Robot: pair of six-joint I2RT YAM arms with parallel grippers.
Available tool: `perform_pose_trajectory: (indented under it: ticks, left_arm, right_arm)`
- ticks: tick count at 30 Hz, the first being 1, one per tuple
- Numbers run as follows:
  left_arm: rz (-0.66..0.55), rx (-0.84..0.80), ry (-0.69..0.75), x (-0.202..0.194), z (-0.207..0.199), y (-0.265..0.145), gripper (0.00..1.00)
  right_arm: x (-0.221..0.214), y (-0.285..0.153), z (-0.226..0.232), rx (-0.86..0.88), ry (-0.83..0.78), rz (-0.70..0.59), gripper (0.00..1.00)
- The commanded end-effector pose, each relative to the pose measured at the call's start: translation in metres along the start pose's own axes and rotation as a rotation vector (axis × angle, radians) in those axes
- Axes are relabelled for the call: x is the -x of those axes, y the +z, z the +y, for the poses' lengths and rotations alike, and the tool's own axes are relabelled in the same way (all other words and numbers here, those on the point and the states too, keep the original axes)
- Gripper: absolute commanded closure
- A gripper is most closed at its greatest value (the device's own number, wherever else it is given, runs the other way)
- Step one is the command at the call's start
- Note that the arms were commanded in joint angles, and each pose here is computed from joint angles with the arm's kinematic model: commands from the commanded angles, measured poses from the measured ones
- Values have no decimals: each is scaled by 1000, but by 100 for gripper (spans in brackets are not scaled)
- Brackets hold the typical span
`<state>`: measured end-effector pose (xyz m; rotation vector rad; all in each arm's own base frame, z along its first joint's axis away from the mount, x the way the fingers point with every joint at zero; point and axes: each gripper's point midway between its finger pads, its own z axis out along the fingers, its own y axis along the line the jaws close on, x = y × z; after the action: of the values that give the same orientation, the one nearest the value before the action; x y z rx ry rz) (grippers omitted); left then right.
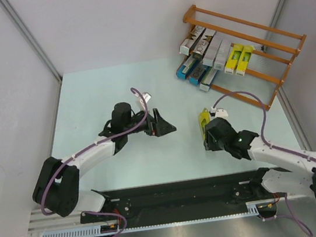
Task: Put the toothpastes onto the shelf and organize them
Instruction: Pick up the toothpaste from the center of the board.
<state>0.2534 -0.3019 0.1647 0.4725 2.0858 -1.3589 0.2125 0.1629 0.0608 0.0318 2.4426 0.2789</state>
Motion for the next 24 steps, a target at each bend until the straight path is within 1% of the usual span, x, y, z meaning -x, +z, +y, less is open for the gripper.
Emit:
perform_pose_trajectory:
  ticks: [1, 3, 4, 8, 9, 10, 11, 12, 13, 14, 15, 18, 24]
  left_arm:
    - [-63, -186, 29, 17, -30, -2, 0]
    - [-53, -232, 19, 14, -34, -1, 0]
    - [-78, -274, 19, 21, -42, -1, 0]
    - [-93, -410, -11, 22, -59, -3, 0]
    - [-97, -439, -19, 23, -62, -3, 0]
    - [-120, -503, -37, 28, -70, -5, 0]
    - [-127, -539, -50, 29, -73, -5, 0]
    - [-136, -579, -56, 31, -78, -8, 0]
    - [-150, -655, -85, 31, -85, -12, 0]
    - [-155, -697, -72, 35, -91, -15, 0]
    - [-145, -698, -100, 36, -90, -12, 0]
    - [-145, -703, -88, 31, -92, -6, 0]
    - [-174, -727, -13, 28, -108, -8, 0]
  right_arm:
    - [30, -25, 25, 161, 20, -128, 67]
    - [38, -38, 36, 241, 21, -168, 67]
    - [41, -50, 45, 316, 23, -188, 67]
    - [56, -90, 76, 547, 29, -261, 68]
    - [54, -101, 85, 615, 21, -255, 69]
    - [56, -107, 88, 646, 26, -263, 71]
    - [60, -118, 93, 700, 35, -292, 71]
    - [57, -125, 99, 747, 26, -286, 71]
    - [57, -129, 101, 772, 26, -290, 71]
    - [57, -133, 104, 797, 25, -301, 71]
    - [57, -135, 106, 811, 28, -296, 71]
    - [52, -133, 108, 820, 24, -280, 71]
    - [49, -126, 109, 810, 22, -262, 71]
